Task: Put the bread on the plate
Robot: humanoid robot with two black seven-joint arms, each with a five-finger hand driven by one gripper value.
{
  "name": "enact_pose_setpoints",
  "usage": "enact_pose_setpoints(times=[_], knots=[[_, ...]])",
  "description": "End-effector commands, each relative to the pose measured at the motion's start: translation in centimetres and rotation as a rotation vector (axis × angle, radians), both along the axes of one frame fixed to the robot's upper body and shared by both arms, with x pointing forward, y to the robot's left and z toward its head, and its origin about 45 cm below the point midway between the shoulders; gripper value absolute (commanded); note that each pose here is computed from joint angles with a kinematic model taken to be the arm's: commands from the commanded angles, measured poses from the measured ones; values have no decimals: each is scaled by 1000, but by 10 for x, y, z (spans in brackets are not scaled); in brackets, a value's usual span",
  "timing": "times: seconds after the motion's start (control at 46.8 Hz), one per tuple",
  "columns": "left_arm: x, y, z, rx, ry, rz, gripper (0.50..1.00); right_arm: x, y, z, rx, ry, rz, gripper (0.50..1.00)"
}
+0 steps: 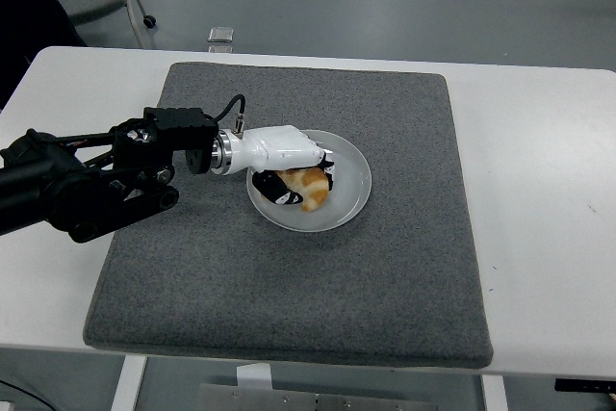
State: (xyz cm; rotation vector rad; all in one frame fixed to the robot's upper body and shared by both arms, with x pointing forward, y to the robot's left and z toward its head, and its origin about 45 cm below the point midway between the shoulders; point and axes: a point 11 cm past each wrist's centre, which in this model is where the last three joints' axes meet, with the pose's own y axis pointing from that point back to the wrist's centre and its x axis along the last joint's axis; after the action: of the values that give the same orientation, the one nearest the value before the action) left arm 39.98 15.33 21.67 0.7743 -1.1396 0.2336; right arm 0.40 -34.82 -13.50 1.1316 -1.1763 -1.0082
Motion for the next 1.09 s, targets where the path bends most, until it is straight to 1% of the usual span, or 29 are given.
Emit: enact_pose_setpoints(times=[0.0, 0.192, 0.427, 0.641, 0.662, 0.705, 0.726, 0.748, 0.769, 0.833, 0.897, 0.919, 0.962, 1.068], knots=[[2, 1, 1, -6, -17, 7, 500, 0, 0, 0, 0, -1, 0, 932], [5, 2, 1, -17, -36, 16, 500, 0, 0, 0, 0, 1, 0, 932], [4, 2, 0, -21, -35, 17, 500, 0, 0, 0, 0, 1, 0, 930], [7, 4, 0, -23, -45, 27, 500, 0, 0, 0, 0, -1, 0, 930], [7, 4, 0, -23, -45, 27, 508, 0, 0, 0, 0, -1, 0, 930], [7, 4, 0, -25, -43, 29, 559, 0, 0, 0, 0, 1, 0, 930], [7, 4, 0, -26, -42, 29, 610, 0, 0, 0, 0, -1, 0, 930], [7, 4, 0, -29, -42, 31, 712, 0, 0, 0, 0, -1, 0, 932], [7, 4, 0, -31, -40, 32, 775, 0, 0, 0, 0, 1, 0, 930], [7, 3, 0, -34, -38, 32, 833, 0, 0, 0, 0, -1, 0, 932], [7, 4, 0, -35, -37, 34, 942, 0, 0, 0, 0, -1, 0, 930], [7, 3, 1, -37, -37, 34, 964, 0, 0, 0, 0, -1, 0, 932], [6, 3, -1, -39, -32, 34, 988, 0, 0, 0, 0, -1, 0, 930], [4, 1, -5, -44, -22, 32, 992, 0, 0, 0, 0, -1, 0, 930]])
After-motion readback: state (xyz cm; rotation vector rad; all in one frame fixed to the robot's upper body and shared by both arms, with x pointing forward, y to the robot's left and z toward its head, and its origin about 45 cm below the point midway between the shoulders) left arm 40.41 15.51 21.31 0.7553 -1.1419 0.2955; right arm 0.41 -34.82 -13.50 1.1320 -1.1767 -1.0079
